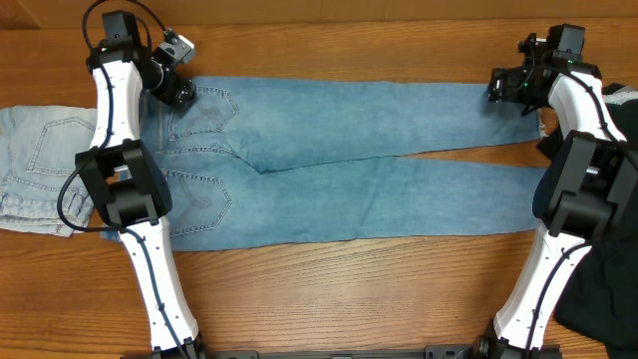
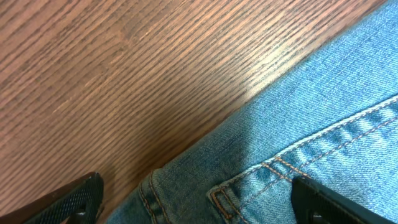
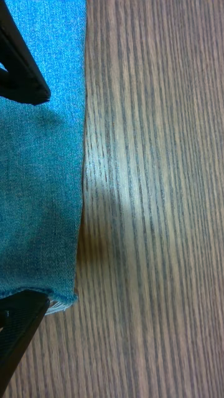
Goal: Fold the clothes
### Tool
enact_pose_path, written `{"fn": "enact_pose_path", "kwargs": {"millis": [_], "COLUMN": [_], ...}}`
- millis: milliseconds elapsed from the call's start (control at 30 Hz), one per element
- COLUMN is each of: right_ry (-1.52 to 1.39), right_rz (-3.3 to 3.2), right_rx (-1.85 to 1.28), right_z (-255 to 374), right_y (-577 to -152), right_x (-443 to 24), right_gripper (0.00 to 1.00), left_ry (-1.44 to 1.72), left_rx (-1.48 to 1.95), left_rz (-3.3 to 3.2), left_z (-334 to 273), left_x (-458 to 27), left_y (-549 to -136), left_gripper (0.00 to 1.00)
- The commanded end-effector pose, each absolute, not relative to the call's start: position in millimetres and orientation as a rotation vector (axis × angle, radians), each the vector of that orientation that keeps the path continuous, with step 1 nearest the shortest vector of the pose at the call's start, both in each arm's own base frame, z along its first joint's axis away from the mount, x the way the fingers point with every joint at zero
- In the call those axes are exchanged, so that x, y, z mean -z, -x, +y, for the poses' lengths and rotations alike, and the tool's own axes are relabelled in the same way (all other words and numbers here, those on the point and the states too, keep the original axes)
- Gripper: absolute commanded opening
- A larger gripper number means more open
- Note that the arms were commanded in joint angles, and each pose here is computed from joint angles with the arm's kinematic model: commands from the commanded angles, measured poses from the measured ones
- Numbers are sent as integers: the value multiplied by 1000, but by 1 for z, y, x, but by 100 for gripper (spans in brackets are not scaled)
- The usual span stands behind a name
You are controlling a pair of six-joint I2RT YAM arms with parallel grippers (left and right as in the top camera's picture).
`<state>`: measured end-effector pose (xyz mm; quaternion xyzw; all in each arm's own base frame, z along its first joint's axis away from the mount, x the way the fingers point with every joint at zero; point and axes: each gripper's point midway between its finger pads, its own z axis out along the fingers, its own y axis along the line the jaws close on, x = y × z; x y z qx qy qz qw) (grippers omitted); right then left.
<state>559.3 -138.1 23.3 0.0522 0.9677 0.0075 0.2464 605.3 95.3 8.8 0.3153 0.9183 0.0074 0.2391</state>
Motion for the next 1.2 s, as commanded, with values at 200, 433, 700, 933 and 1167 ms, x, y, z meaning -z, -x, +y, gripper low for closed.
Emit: {"fn": "enact_pose_path", "kwargs": {"millis": [200,433,700,933,1167], "right_ry": [-136,-136,14,141,121], "right_rz": [2636,2636,2637,2582,2645], "right_rx": [-29,-29,-112,-169,-146], "right_z": [-136,-136,-120,-108,-113], "right_y": [-562,-562,-561,-575,-569], "right_x": [-24,-24,-25,-3,36], "right_gripper": [99,99,100,100,62], "left_ry": [-863,-838,-649,-731,-741], "left_rx": [211,280,132,131,129], "left_rz": [2790,2835,2745,2706,2698], "left_z": [103,113,113,76,72], "left_x": [123,114,63,62,61], "left_y": [-539,-523,-577,-588,-590], "left_gripper": [92,45,45,43,37]}}
